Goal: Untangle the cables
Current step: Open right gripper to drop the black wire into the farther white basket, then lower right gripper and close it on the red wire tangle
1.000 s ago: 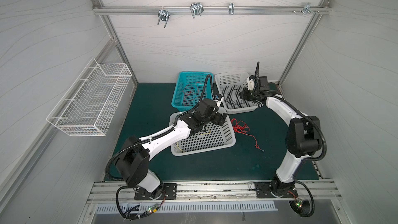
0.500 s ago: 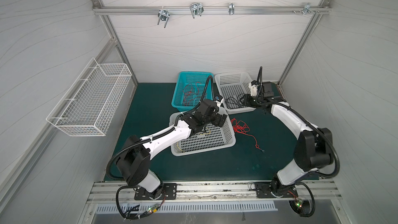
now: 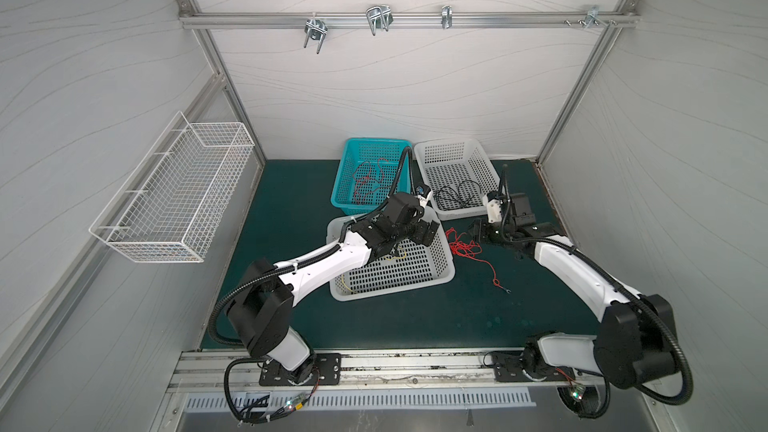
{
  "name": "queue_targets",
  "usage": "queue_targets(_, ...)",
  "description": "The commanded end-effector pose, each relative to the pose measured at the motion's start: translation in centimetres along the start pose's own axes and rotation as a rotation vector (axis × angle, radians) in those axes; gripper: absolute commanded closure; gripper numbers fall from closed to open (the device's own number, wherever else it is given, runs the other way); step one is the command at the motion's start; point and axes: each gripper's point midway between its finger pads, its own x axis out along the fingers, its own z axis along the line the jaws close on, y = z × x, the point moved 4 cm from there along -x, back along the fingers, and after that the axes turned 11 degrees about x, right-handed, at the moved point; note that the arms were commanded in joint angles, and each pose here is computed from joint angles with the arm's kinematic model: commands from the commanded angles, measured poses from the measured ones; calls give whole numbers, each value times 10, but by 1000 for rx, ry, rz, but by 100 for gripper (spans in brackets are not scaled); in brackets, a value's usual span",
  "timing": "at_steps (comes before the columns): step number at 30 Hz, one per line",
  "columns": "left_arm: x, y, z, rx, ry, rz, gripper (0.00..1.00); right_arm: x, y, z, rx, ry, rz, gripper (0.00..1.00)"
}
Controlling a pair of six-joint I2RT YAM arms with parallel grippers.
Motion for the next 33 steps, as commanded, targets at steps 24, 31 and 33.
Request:
queue_targets(24,-3,-27,-6,4,11,-60,6,71,18,-21,-109,279,42,84)
queue_targets(31,-3,-28,-8,8,20,-61,6,51,11,-18,-128,294,-4,100)
queue_targets(33,-2,-29,-8,10,26,-61,6,41,10,-19,-148,306,-21,100)
